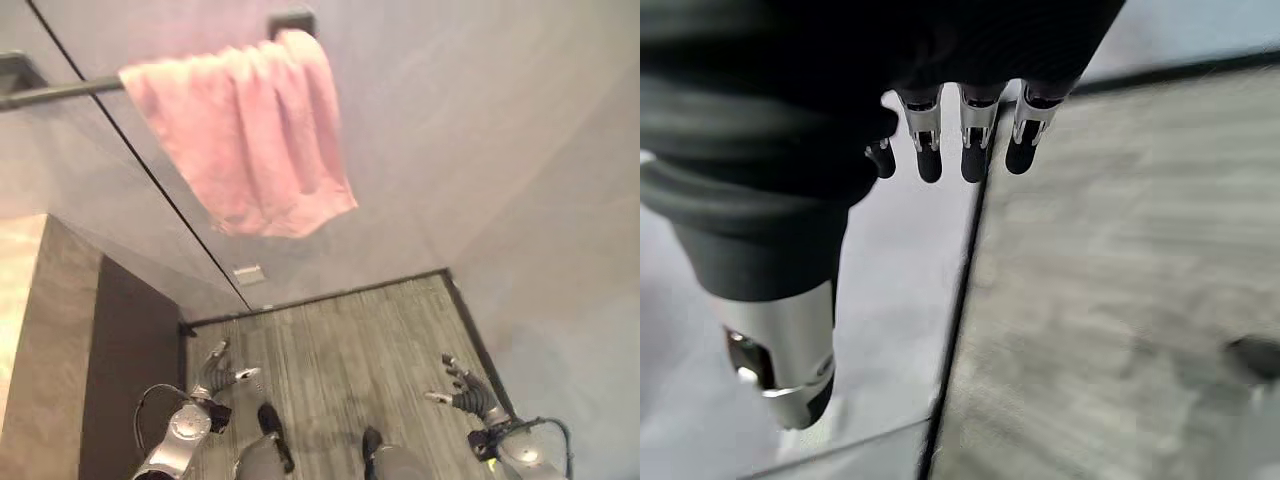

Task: Put brush and paste in cup on sink, flatten towel.

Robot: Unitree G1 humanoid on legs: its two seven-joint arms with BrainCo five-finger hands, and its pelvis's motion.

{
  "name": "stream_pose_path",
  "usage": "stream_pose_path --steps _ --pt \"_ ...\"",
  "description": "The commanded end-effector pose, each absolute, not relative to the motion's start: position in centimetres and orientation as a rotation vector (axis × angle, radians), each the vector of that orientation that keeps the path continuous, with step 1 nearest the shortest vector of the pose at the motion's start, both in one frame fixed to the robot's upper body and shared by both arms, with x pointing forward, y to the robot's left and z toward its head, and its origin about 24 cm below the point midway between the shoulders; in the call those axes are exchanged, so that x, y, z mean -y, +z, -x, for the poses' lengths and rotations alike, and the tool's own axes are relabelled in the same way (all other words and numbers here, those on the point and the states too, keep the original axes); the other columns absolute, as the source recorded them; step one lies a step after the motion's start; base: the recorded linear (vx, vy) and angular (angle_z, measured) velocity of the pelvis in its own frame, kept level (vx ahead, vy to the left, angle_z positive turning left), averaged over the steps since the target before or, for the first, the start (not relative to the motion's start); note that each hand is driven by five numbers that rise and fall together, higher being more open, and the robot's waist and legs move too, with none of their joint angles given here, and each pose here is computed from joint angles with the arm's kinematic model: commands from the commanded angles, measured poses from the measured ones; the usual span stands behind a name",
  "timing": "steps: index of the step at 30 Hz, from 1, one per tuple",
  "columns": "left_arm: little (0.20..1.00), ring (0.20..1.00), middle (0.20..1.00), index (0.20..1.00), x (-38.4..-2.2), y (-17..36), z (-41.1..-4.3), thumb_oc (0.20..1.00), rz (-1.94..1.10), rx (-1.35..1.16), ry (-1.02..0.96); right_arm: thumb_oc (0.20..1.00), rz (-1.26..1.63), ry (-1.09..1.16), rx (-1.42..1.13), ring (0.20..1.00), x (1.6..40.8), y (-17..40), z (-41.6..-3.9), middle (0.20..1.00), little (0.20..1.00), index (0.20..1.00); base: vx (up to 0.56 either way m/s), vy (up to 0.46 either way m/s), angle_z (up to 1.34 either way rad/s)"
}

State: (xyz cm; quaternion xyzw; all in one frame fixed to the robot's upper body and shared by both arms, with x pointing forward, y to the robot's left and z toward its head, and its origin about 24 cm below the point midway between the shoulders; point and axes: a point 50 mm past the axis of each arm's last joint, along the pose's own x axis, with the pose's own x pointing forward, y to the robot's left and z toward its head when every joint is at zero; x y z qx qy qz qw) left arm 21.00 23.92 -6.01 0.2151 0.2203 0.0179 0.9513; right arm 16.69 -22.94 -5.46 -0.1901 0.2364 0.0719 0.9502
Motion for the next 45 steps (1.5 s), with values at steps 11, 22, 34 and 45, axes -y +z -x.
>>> stream_pose_path --steps 11,22,34,45 --pt "1.000 1.000 1.000 1.000 -25.4 -4.3 -20.8 1.000 -0.674 -0.353 -0.062 1.000 0.348 0.042 -0.331 1.000 24.1 -3.3 -18.0 1.000 1.000 1.000 0.28 0.155 0.33" --pt "1.000 1.000 1.000 1.000 -27.1 -1.8 -20.3 1.000 -0.783 -0.288 -0.151 1.000 0.390 -0.186 -0.255 1.000 31.3 0.4 -17.3 1.000 1.000 1.000 0.04 -0.136 0.37" --pt "1.000 1.000 1.000 1.000 -26.6 3.8 -22.3 1.000 -0.802 -0.075 -0.247 1.000 0.287 -0.365 -0.169 1.000 34.9 2.6 -17.5 1.000 1.000 1.000 0.01 0.079 0.03" --pt "1.000 1.000 1.000 1.000 -26.9 4.5 -22.8 1.000 -0.690 -0.050 -0.163 1.000 0.400 -0.191 -0.056 1.000 31.9 5.5 -22.7 1.000 1.000 1.000 -0.02 0.094 -0.55"
